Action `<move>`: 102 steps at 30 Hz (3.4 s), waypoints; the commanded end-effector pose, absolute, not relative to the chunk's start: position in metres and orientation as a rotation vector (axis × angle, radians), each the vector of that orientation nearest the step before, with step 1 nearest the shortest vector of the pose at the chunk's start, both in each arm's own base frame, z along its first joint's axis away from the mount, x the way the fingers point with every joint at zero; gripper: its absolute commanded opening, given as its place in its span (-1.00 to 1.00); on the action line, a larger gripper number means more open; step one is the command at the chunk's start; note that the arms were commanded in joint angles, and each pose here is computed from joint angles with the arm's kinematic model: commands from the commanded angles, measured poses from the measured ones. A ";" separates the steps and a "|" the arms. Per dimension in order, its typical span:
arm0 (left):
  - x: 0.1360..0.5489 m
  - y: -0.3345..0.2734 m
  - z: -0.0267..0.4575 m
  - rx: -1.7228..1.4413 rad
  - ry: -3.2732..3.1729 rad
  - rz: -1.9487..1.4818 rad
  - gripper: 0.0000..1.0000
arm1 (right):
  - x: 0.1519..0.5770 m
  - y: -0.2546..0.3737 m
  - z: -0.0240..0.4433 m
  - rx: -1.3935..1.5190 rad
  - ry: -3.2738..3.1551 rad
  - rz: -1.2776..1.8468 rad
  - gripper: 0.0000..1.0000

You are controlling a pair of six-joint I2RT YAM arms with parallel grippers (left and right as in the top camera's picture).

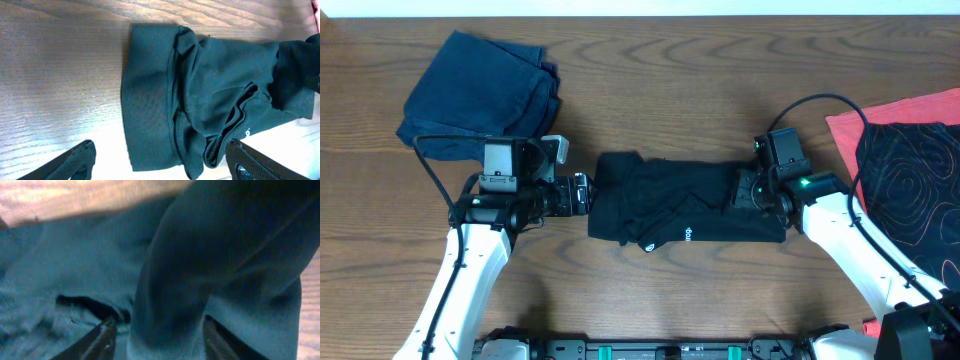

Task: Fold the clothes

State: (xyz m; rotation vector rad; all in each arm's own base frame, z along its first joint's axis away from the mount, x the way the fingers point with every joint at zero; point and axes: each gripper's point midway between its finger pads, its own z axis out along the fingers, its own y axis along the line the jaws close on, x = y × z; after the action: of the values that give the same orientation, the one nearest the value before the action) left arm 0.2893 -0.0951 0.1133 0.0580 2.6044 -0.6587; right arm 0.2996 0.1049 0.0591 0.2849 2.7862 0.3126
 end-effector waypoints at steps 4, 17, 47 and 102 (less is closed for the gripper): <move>0.294 -0.095 0.120 0.072 2.582 -0.662 0.69 | 0.287 0.108 0.042 0.303 2.864 0.324 0.22; 0.295 -0.095 0.121 0.074 2.575 -0.660 0.69 | 0.278 0.070 0.075 0.078 2.915 0.007 -0.97; 0.296 -0.095 0.122 0.075 2.572 -0.660 0.69 | 0.260 0.097 0.067 -0.189 2.971 -0.044 -0.97; 0.295 -0.095 0.121 0.074 2.576 -0.661 0.69 | 0.329 0.153 0.017 0.221 2.873 0.585 -0.97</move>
State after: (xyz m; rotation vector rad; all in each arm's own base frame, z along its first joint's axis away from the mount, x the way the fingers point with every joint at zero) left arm 0.2920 -0.0953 0.1149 0.0620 2.5909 -0.6574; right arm 0.3415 0.1128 0.0291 0.3435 2.8008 0.3844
